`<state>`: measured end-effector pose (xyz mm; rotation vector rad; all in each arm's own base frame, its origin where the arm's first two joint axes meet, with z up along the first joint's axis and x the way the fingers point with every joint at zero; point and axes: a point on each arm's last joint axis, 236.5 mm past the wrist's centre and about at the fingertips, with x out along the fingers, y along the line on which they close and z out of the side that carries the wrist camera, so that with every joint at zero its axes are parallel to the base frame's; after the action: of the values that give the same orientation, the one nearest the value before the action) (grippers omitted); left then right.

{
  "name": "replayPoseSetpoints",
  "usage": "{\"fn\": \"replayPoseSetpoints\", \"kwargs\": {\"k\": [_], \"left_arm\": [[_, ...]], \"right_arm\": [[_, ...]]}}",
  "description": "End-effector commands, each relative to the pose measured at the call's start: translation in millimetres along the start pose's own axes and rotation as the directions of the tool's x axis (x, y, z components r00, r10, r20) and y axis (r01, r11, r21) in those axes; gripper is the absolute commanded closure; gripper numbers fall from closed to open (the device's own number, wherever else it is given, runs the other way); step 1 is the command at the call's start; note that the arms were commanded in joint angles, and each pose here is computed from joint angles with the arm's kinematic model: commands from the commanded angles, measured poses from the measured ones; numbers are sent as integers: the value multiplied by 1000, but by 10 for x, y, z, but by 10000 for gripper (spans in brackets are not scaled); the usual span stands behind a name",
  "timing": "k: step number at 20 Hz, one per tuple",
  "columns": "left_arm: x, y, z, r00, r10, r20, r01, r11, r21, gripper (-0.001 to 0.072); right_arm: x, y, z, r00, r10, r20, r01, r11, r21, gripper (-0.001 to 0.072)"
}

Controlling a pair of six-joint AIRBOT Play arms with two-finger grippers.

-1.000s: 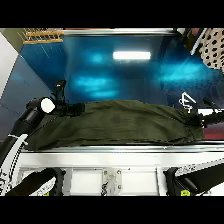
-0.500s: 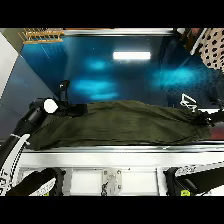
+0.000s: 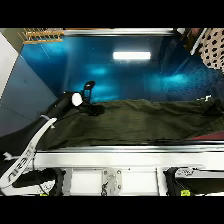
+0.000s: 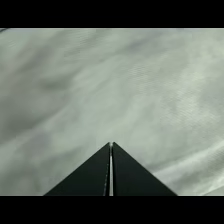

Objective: Fold the clothes and pants, and hang the long-sleeved shirts on hangers.

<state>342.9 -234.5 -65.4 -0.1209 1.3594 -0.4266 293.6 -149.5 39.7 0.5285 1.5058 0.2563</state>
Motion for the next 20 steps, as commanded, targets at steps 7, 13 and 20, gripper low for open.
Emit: {"fn": "replayPoseSetpoints", "kwargs": {"k": [7, 13, 20], "left_arm": [[719, -591, 90, 996, -14, -93, 29, 987, 157, 700], [968, -739, -51, 988, -4, -156, 35, 980, 194, 700], [987, -901, -98, 984, -55, -169, 83, 984, 160, 700]], "right_arm": [[-471, 979, 124, 986, -9, 167, 46, 974, -220, 662], [-647, 1751, 162, 965, 114, 236, -9, 914, -406, 662], [-688, 2648, 5, 930, 314, 191, -141, 786, -602, 662]]}}
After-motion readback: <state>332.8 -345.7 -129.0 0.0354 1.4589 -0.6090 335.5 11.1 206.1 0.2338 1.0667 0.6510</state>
